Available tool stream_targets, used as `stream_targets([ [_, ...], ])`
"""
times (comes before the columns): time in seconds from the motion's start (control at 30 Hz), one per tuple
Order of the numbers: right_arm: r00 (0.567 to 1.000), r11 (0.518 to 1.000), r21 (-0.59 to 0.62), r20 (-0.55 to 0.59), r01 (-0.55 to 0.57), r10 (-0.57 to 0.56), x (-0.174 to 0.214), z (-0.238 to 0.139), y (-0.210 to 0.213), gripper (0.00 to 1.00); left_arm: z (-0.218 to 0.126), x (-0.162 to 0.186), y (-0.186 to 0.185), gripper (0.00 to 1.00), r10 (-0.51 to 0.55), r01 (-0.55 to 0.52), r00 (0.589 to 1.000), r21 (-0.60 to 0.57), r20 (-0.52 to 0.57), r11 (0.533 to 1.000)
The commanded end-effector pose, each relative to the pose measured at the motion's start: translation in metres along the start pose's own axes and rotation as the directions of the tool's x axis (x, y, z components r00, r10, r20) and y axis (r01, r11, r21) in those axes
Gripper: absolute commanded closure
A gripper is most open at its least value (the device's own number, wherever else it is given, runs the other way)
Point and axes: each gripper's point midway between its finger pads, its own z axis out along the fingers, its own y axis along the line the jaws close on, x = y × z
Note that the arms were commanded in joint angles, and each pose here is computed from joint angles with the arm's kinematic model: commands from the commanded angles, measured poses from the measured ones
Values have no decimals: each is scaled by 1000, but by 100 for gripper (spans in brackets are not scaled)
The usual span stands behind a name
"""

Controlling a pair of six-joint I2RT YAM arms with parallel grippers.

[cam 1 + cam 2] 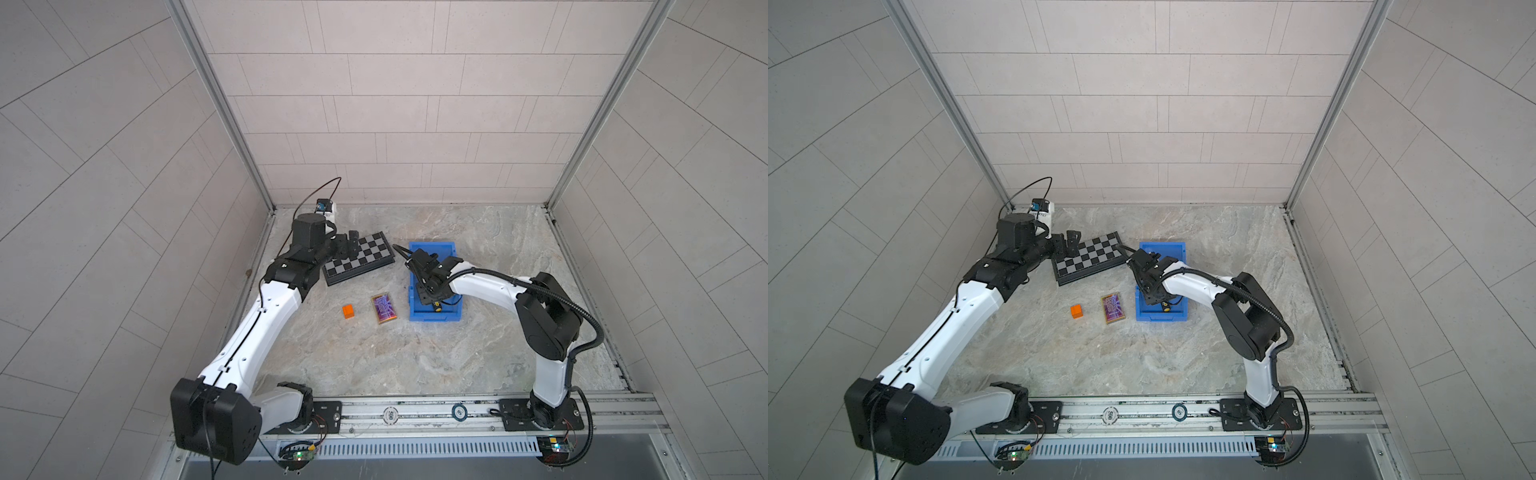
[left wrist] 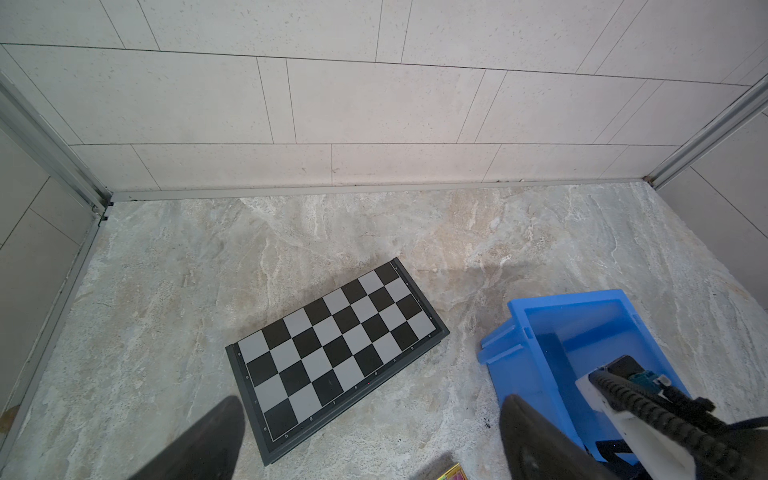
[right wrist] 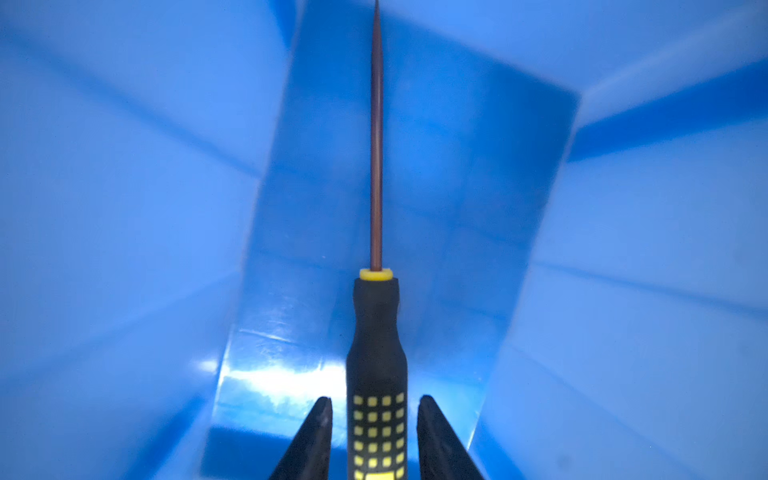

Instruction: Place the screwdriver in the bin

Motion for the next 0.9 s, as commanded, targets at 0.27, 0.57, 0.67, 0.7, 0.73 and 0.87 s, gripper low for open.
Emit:
stream_targets([
  [0.27, 984, 1000, -10, 178, -18, 19, -42, -89, -29, 62, -5, -14, 3, 1, -2, 2, 999, -8, 34, 1000],
  [0.57, 950, 994, 10, 293, -113, 105, -49, -120, -108, 35, -12, -14, 59, 0, 13, 29, 982, -218, 188, 975],
  [0.67, 927, 985, 18, 341, -174, 158, -44, -118, -146, 18, -22, -15, 76, 0, -7, 95, 960, -298, 281, 950],
  [0.7, 916, 979, 23, 359, -200, 179, -42, -117, -160, 10, -24, -11, 81, 0, -41, 145, 948, -312, 316, 939],
  [0.73, 908, 976, 26, 371, -217, 193, -39, -114, -170, 5, -25, -7, 85, 1, -66, 179, 939, -315, 337, 932],
  [0.87, 854, 961, 10, 461, -278, 243, -29, -106, -206, 1, -27, 23, 104, 0, -96, 259, 911, -374, 402, 891],
])
